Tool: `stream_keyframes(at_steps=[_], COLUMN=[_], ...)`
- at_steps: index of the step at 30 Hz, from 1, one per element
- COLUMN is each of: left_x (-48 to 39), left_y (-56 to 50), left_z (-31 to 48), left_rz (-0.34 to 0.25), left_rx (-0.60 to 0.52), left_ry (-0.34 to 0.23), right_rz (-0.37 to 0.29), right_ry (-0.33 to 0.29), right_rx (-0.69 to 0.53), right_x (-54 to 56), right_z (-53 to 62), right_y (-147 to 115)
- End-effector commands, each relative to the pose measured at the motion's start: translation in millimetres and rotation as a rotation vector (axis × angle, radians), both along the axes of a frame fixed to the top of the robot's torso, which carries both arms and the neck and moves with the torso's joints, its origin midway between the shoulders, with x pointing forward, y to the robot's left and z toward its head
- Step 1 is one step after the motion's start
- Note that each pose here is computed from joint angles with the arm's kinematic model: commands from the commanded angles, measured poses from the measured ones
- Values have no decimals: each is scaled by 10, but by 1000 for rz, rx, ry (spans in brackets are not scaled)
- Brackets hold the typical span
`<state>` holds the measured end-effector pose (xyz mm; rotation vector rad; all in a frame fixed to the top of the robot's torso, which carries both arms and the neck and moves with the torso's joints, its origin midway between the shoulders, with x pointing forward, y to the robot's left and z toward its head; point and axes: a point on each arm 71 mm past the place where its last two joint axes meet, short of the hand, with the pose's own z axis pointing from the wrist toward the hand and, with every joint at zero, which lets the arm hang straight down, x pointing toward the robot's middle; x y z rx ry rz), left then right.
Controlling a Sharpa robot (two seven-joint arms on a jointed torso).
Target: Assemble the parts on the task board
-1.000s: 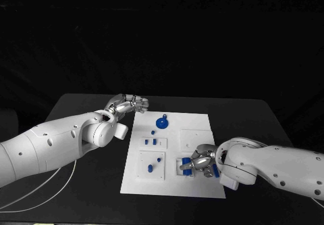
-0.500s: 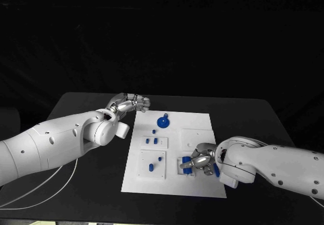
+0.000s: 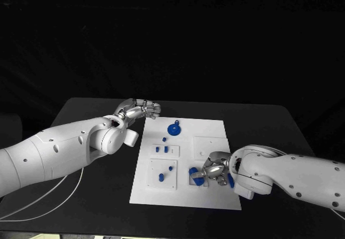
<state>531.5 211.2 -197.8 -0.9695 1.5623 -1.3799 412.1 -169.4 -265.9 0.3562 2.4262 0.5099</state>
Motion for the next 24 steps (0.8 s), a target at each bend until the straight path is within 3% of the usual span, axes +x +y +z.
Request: stream_keyframes(at_steps=[1, 16, 24], left_x=[-7, -7, -4], left_y=[-25, -15, 0], left_z=[7, 6, 5], left_rz=[-17, -16, -12], left_rx=[-11, -10, -9], left_ry=[1, 2, 2], right_rz=[35, 38, 104], right_ry=[9, 3, -10], right_rx=[-19, -20, 9], right_x=[-19, -26, -75], right_z=[-14, -8, 21], right_y=[6, -1, -35])
